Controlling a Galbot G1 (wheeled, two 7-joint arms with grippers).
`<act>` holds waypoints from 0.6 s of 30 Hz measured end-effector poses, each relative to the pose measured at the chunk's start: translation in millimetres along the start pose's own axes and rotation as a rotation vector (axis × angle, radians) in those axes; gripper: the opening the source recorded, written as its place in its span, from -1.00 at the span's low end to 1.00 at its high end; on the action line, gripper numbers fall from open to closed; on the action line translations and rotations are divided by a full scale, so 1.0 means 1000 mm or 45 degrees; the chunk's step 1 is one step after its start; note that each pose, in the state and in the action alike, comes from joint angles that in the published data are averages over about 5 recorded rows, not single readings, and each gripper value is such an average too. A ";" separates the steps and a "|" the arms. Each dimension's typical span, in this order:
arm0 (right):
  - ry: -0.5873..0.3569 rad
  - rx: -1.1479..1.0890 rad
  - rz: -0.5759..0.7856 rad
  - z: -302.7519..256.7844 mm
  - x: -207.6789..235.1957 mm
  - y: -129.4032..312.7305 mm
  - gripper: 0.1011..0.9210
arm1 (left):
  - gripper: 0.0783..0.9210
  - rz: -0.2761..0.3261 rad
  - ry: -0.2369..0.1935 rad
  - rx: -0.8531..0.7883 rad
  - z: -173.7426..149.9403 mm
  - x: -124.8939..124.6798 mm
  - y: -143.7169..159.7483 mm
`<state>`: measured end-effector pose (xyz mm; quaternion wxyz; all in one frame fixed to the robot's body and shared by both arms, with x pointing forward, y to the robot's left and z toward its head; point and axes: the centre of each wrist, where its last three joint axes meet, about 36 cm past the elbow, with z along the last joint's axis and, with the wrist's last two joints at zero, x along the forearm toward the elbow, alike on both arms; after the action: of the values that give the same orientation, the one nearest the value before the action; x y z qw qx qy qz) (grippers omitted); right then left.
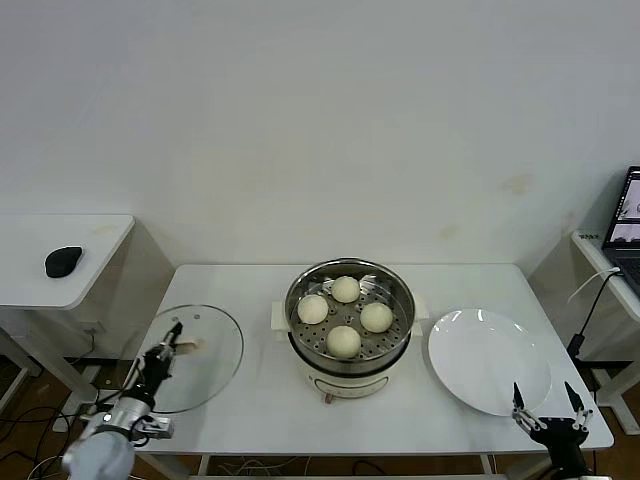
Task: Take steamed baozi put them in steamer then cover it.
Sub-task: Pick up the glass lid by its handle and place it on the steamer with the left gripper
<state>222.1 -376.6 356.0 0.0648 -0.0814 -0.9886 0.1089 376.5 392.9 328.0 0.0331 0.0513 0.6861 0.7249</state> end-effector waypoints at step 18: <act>-0.011 0.063 -0.043 0.004 -0.006 0.018 0.76 | -0.85 -0.084 -0.096 0.128 -0.069 -0.024 0.125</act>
<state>230.1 -361.0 347.4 0.0645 -0.0626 -0.9871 0.1327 394.6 314.4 448.0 0.0803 0.0575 0.7213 0.6855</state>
